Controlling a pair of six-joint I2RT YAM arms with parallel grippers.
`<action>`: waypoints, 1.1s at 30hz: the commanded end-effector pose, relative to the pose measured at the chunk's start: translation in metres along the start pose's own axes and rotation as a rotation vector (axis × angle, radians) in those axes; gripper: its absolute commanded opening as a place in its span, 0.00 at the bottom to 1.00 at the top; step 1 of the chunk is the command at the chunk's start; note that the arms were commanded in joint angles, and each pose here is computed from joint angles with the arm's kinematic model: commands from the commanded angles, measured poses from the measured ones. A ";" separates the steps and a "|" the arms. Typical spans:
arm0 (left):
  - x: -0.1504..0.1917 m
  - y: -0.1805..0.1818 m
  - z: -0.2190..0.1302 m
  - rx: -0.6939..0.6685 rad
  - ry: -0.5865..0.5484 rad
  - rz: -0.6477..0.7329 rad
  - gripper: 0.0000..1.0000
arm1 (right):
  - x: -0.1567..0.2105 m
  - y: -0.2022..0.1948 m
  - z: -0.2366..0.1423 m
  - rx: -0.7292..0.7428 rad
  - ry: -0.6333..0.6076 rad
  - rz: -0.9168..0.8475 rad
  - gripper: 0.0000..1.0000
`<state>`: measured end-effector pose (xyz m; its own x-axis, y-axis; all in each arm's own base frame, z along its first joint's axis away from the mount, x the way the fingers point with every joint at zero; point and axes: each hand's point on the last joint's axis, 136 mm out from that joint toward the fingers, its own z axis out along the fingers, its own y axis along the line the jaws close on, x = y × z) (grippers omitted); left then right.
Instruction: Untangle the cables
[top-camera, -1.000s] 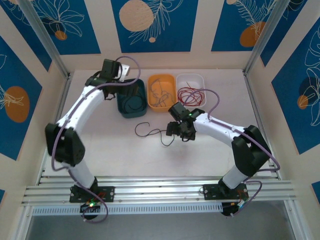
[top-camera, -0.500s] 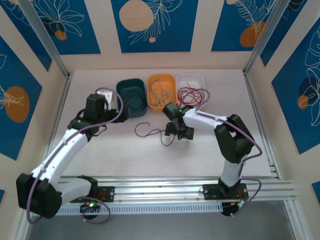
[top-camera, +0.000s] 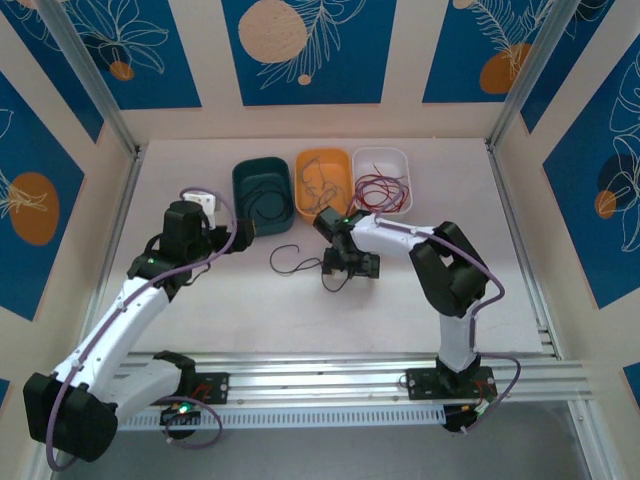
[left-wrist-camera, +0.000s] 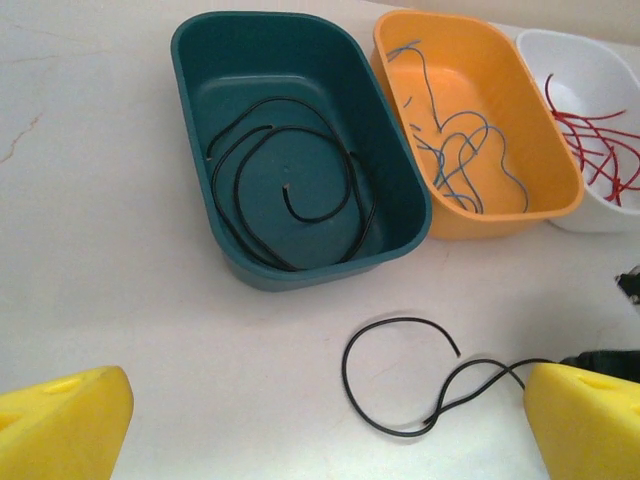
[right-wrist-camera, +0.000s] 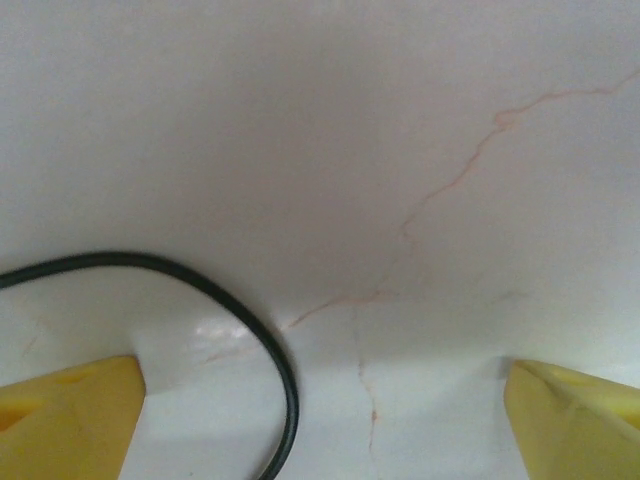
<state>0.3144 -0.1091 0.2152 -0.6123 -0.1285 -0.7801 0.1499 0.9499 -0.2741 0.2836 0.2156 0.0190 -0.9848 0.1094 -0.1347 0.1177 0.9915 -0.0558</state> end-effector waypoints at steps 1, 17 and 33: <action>0.003 -0.006 0.005 0.032 0.009 -0.035 1.00 | 0.034 -0.007 -0.002 0.027 0.091 -0.094 0.94; 0.074 -0.028 0.038 0.025 0.247 0.051 0.91 | 0.059 -0.032 0.009 -0.009 0.216 -0.247 0.33; 0.133 -0.079 0.121 0.073 0.427 0.337 0.80 | 0.047 -0.025 0.003 -0.138 0.227 -0.194 0.27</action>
<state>0.2948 -0.2167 0.0475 -0.8392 0.2932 -0.4581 0.3826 0.9168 -0.1141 0.2532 0.2029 0.0156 -0.9962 -0.0853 0.0173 -0.0836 0.9932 0.0809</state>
